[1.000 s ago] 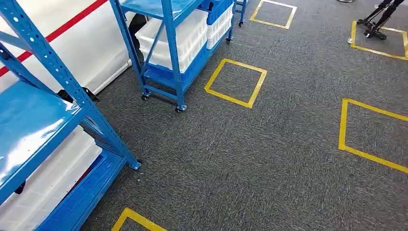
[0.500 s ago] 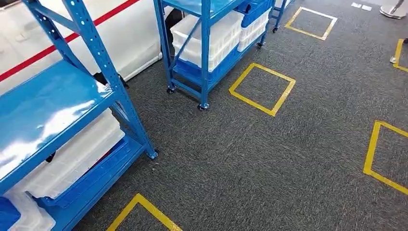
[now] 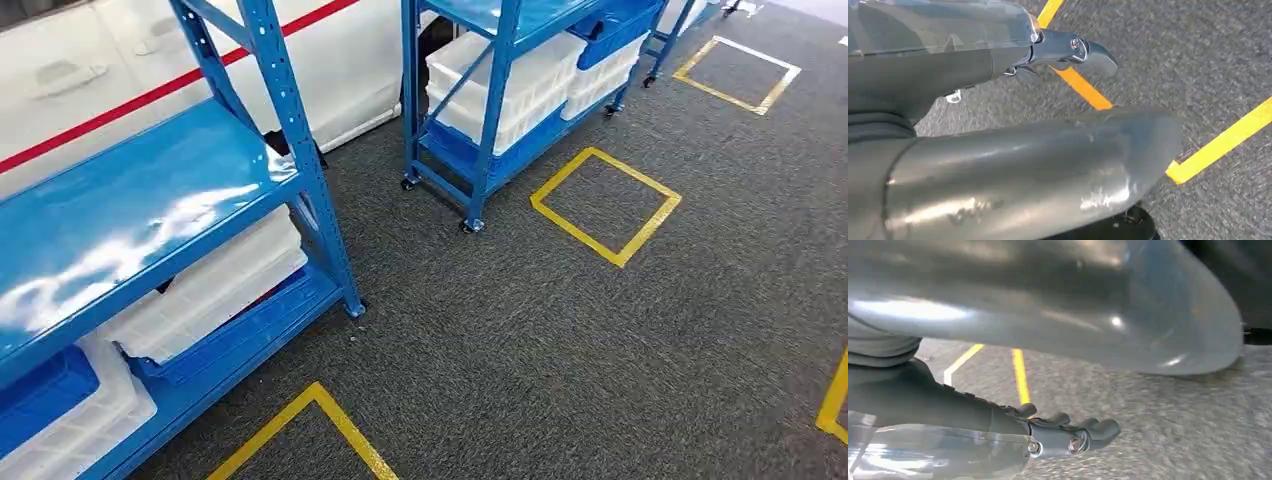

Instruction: Take the parts from the cabinet and place them on the table.

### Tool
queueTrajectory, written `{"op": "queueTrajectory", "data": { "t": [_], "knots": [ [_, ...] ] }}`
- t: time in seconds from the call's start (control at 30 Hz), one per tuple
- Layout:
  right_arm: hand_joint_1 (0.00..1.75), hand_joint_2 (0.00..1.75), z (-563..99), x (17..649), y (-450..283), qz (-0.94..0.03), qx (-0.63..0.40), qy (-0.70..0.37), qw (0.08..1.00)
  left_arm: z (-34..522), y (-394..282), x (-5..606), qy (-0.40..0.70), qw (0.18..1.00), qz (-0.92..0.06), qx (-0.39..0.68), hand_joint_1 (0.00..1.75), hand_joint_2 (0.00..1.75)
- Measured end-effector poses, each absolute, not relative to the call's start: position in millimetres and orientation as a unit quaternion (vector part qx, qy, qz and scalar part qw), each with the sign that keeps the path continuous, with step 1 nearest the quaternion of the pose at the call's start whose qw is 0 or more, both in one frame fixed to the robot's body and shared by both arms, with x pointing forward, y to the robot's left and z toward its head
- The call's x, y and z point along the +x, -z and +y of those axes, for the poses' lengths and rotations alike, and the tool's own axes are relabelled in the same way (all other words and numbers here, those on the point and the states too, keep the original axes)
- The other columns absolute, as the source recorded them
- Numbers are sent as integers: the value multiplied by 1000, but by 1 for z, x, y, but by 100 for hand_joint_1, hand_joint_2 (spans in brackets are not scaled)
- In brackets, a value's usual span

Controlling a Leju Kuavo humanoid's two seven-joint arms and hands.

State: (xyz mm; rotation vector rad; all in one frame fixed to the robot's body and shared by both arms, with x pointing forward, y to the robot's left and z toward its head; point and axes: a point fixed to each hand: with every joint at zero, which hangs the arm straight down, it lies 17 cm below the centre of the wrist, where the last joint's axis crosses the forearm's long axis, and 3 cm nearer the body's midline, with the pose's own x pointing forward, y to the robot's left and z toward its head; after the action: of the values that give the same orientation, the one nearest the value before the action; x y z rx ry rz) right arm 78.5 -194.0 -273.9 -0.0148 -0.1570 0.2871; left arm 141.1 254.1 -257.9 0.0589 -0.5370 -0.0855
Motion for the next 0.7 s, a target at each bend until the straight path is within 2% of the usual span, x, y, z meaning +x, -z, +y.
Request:
{"op": "queueTrajectory", "data": {
  "t": [0.7],
  "knots": [
    [0,0,-183,73,273,-70,11,-146,987,254,258,141,43,964,-263,26,0,0]
  ]
}}
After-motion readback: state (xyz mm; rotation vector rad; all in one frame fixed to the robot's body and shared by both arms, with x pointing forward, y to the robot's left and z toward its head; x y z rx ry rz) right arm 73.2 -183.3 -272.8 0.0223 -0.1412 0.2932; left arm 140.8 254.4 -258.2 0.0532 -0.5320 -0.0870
